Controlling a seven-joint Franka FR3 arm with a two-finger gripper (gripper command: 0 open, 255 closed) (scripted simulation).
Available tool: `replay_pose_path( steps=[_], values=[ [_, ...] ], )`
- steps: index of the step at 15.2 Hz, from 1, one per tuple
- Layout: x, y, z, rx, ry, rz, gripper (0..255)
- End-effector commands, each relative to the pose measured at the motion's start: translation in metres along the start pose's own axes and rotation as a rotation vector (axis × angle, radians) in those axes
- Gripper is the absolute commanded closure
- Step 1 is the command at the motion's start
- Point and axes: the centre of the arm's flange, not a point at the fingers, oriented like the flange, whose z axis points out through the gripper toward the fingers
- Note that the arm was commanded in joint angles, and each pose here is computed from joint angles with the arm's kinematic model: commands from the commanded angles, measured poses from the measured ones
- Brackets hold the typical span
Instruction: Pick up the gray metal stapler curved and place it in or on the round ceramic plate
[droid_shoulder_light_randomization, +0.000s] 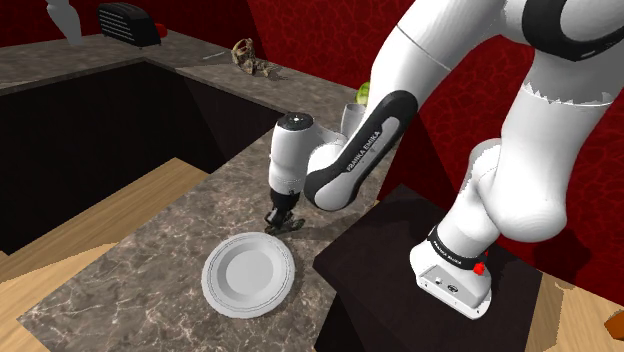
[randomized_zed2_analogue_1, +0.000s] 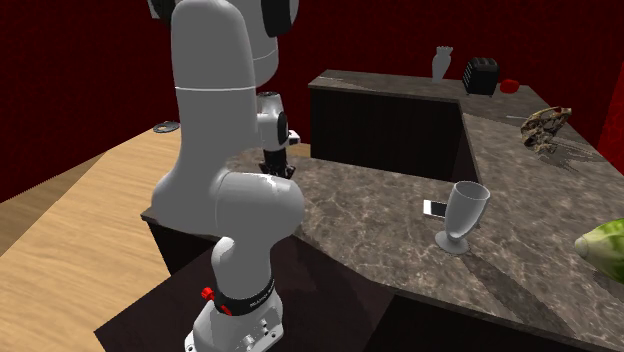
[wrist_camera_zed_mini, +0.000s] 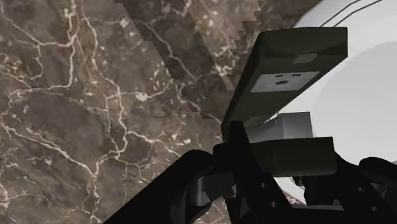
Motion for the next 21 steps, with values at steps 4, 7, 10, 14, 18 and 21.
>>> replay_pose_path(
  steps=[4, 7, 10, 14, 18, 21],
  values=[
    [0.009, -0.067, 0.002, 0.001, 0.0, -0.003, 255],
    [0.01, -0.075, 0.013, 0.001, 0.0, -0.003, 255],
    [0.009, -0.075, 0.013, 0.001, 0.0, -0.003, 0],
    [-0.014, -0.054, 0.024, -0.048, -0.025, -0.104, 0],
    [-0.014, -0.053, 0.045, -0.048, -0.025, -0.104, 0],
    [-0.015, -0.053, 0.059, -0.048, -0.025, -0.104, 0]
  ],
)
